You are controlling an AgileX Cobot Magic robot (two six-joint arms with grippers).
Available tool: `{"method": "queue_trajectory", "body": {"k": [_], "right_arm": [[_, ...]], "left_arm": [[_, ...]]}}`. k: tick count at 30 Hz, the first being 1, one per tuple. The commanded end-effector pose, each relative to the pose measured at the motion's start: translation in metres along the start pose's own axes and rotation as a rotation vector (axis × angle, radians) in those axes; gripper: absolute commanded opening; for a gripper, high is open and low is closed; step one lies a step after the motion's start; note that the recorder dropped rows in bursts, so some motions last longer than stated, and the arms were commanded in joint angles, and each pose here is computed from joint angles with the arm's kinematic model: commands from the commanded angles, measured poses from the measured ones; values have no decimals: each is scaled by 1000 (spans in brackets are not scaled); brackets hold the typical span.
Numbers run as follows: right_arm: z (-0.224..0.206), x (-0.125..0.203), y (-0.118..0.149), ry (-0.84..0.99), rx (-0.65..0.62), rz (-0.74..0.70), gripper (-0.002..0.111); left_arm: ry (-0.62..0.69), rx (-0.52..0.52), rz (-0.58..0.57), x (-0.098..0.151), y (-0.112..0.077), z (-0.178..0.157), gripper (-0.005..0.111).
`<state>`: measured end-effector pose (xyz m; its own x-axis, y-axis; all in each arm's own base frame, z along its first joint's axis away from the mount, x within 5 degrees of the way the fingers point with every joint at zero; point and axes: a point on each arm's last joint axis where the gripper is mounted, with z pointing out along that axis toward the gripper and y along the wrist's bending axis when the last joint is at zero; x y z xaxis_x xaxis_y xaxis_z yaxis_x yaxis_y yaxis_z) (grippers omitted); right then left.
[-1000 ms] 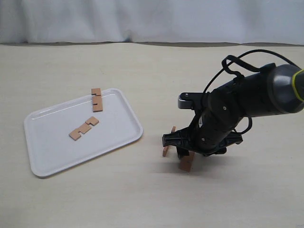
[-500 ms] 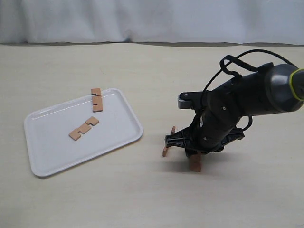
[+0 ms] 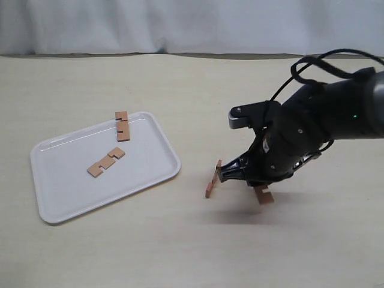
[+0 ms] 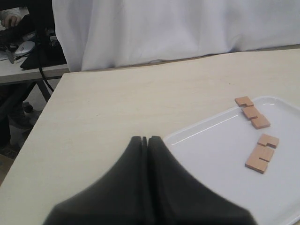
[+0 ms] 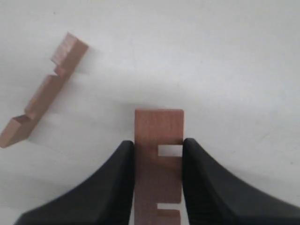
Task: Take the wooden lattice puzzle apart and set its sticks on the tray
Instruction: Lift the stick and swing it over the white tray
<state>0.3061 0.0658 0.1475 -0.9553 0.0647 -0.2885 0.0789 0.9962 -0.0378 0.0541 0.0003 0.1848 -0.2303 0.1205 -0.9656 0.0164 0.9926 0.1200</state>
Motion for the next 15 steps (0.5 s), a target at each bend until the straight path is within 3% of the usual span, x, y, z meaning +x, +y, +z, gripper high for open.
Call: {"method": "queue_trajectory", "body": {"k": [1,8,15], "right_arm": [[-34,-8,-5,-134,-10,-40,5],[-69,-20,-1,-337,-120,-2,5],[-73,-34,10,-557,-265,13,4]], "left_arm": [[-11,0,1,0,0,0,0],[-11,0,1,0,0,0,0],[-11,0,1,0,0,0,0]]}}
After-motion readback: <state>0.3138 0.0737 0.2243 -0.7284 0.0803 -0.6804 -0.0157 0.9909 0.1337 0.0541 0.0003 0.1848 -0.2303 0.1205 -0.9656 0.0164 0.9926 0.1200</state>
